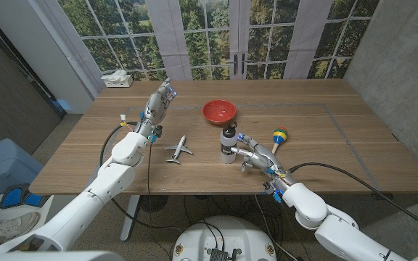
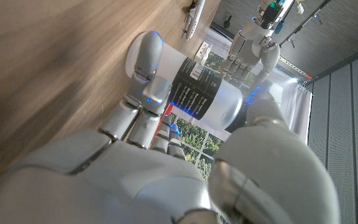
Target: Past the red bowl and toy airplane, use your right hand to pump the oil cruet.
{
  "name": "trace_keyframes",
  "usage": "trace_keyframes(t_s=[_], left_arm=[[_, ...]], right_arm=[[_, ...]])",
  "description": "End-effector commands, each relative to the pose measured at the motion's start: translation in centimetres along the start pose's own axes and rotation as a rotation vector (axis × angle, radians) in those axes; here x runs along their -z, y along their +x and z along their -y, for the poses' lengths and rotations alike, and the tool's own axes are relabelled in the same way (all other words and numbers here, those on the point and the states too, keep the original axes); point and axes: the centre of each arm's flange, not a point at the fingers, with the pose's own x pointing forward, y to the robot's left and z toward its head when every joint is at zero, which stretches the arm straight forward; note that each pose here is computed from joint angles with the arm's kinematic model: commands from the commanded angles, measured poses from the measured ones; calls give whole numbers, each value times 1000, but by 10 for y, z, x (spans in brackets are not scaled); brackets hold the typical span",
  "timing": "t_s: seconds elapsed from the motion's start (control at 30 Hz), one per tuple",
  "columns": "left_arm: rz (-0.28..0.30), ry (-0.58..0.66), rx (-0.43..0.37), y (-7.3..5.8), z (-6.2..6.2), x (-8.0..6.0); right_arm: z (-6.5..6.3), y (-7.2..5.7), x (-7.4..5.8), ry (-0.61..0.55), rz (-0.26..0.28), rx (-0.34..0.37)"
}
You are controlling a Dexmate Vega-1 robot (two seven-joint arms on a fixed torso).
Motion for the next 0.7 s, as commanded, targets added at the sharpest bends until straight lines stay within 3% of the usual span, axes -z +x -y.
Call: trace_keyframes(t_s=[0.03,0.4,0.7], left_arm=[[6,4,1,-8,2,-4],[6,5,1,-10,2,-6],[9,3,-4,-12,1,-6]], right_arm=[[-9,7,7,-25,-22,2],[-16,12,6,-38,3,28],[-23,18,1,-19,27,-1]])
